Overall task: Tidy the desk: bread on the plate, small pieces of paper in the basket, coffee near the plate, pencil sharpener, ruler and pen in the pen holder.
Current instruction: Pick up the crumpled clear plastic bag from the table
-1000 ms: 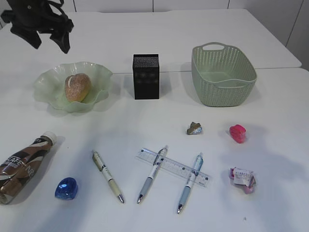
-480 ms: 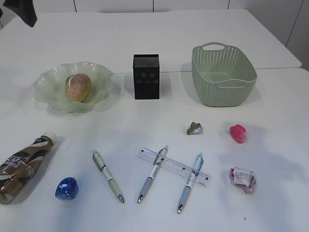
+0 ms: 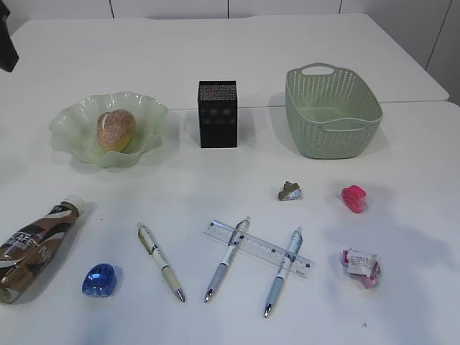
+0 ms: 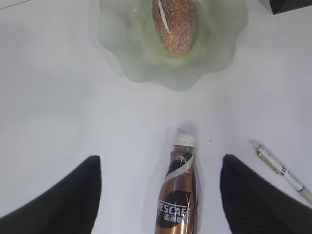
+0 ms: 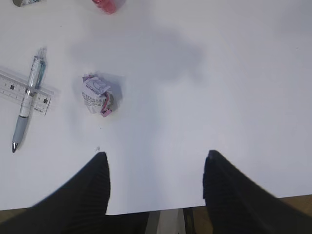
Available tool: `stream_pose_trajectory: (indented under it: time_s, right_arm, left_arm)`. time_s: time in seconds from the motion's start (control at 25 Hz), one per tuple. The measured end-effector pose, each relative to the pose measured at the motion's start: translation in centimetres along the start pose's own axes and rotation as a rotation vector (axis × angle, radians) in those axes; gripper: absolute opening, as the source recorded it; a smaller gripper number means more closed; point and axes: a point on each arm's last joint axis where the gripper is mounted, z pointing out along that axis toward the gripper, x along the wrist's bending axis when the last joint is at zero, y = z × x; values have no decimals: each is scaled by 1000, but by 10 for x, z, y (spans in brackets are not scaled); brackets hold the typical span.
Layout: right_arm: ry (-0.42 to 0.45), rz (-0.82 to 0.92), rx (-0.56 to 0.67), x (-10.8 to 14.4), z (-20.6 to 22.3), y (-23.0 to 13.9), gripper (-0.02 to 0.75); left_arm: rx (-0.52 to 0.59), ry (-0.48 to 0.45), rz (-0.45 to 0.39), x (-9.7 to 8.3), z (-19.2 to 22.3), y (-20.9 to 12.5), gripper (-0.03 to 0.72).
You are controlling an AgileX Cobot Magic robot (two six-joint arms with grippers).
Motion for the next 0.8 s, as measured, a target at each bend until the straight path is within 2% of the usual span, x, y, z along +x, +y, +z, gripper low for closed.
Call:
stream_pose_trajectory:
  time_s: [0.12, 0.4, 0.56, 0.8]
  right_arm:
    - [0, 0, 0, 0, 0, 0, 478]
    - [0, -2, -2, 0, 0, 0, 479]
    - [0, -2, -2, 0, 0, 0, 478]
    - [24, 6, 2, 2, 0, 0, 478]
  left_arm:
    - [-94, 22, -2, 3, -5, -25, 531]
    - [-313, 52, 87, 3, 10, -92, 524]
    - [-335, 40, 116, 1, 27, -118, 521]
    - [-329, 40, 122, 0, 30, -123, 521]
